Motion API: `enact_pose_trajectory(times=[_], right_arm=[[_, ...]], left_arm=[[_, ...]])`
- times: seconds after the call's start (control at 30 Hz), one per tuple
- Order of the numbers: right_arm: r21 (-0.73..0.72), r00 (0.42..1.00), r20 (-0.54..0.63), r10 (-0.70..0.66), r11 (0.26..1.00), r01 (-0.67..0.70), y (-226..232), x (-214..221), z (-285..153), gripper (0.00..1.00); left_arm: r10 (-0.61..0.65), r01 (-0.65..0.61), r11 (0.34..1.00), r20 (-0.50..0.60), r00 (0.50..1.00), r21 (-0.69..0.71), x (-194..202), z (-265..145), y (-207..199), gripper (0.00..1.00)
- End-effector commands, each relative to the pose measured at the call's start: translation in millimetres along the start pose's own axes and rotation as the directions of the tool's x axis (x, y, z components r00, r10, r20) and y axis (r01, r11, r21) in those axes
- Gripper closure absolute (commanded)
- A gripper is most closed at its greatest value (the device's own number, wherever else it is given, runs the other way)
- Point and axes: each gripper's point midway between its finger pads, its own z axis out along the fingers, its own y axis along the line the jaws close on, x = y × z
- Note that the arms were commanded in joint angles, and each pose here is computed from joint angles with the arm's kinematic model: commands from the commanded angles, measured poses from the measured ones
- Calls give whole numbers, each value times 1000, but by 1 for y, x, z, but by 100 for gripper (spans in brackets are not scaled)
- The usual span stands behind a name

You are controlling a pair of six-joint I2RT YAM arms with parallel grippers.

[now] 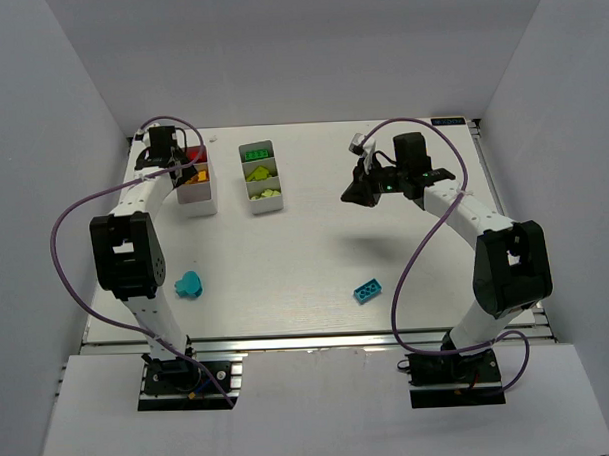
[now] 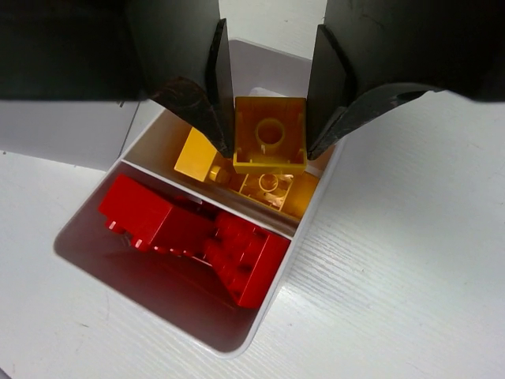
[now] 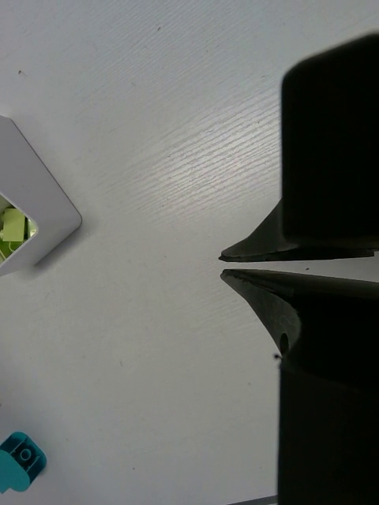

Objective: Sort the legos into containers by color

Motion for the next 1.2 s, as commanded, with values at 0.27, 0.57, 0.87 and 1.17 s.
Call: enact_pose_trajectory(times=[0.27,0.57,0.87,1.17], right_arm=[[0,997,36,-65,998,65,1,-20,-8,83],[-92,982,11,-189,978,189,17,-13,-14,14],[-241,965,3,-261,937,254,41,13,-15,11],[-273,975,-11,-221,939,209,55,26,-15,11]], left_arm=[[-15,11,999,83,996,50,-38,-21,-15,40],[-116,112,990,54,992,84,-11,-107,7,65],[-258,237,964,-206,944,-121,140,-162,88,23],[-346,307,937,-322,881,-167,188,-173,96,2]])
